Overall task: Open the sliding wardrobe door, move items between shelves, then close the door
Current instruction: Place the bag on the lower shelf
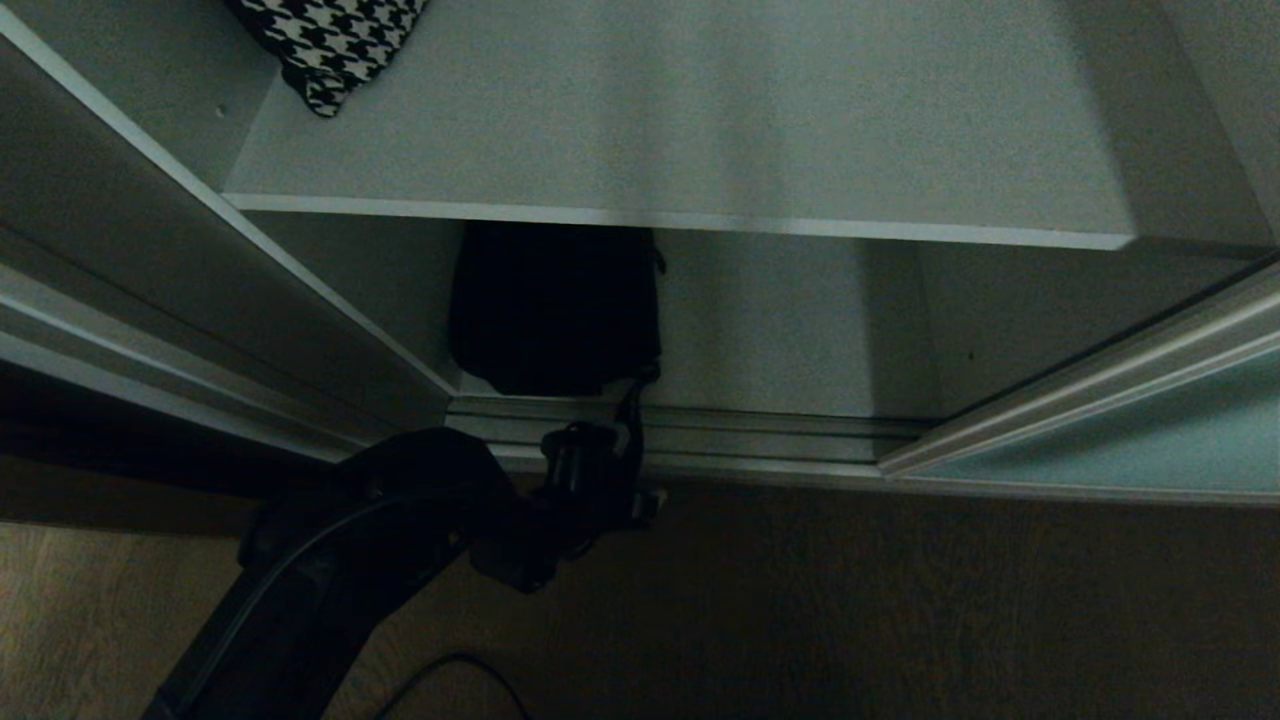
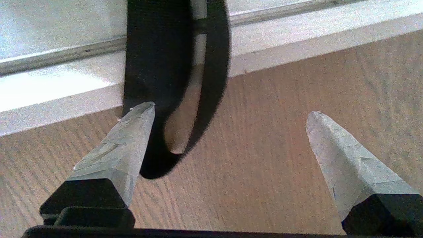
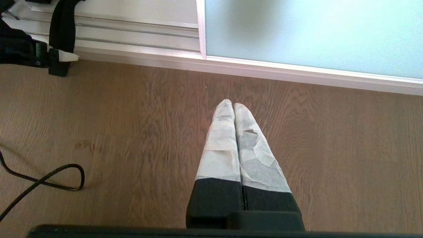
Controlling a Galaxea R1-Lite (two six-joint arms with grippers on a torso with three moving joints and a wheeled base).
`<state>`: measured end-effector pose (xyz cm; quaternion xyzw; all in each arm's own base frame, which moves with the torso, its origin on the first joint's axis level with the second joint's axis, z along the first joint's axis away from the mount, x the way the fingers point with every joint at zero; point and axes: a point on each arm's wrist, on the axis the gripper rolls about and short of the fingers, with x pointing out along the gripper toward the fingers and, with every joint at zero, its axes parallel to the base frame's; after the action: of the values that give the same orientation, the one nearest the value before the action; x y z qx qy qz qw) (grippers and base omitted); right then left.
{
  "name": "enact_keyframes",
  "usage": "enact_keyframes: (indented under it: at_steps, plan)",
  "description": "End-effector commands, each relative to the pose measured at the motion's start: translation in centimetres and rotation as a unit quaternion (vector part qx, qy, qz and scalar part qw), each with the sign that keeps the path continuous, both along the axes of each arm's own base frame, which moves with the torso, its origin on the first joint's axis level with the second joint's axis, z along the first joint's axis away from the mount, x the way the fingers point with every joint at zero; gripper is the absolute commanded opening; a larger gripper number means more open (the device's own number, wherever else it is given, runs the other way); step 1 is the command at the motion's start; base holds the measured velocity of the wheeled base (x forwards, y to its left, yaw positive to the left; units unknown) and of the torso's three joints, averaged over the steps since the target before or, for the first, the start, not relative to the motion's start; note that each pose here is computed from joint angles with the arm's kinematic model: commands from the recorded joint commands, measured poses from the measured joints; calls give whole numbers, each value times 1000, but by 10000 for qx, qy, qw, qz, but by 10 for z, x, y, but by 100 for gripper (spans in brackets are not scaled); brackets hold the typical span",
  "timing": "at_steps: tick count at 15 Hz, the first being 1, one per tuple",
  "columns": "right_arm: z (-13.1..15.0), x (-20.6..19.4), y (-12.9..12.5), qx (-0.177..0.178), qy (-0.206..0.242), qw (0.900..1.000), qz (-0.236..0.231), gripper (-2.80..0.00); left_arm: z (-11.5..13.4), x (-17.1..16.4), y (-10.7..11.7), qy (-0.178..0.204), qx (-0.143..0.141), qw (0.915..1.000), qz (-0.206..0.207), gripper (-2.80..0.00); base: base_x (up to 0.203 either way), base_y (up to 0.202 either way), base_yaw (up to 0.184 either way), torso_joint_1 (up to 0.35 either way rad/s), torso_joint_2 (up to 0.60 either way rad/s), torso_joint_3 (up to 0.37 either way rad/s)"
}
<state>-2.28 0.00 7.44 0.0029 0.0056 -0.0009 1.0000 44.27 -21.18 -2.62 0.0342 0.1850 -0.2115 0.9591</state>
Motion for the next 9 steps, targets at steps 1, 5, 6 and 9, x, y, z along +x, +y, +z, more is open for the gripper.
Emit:
enact_keyframes:
  at_steps: [1, 5, 6, 9]
  plan:
    - [0, 0, 0, 2, 5, 10000, 1, -280, 0, -3, -2, 18, -10, 10000, -57, 0, 0, 0, 0, 0, 0, 0]
    - [0, 0, 0, 2, 2, 10000, 1, -280, -11, -2, -9, 202, 35, 9996, -178, 0, 0, 0, 0, 0, 0, 0]
    - [0, 0, 0, 2, -1, 10000, 1, -280, -13, 1, -11, 182, 20, 9997, -173, 0, 0, 0, 0, 0, 0, 0]
    - [0, 0, 0, 2, -2, 10000, 1, -280, -15, 5, -12, 126, -2, 9998, -146, 0, 0, 0, 0, 0, 0, 0]
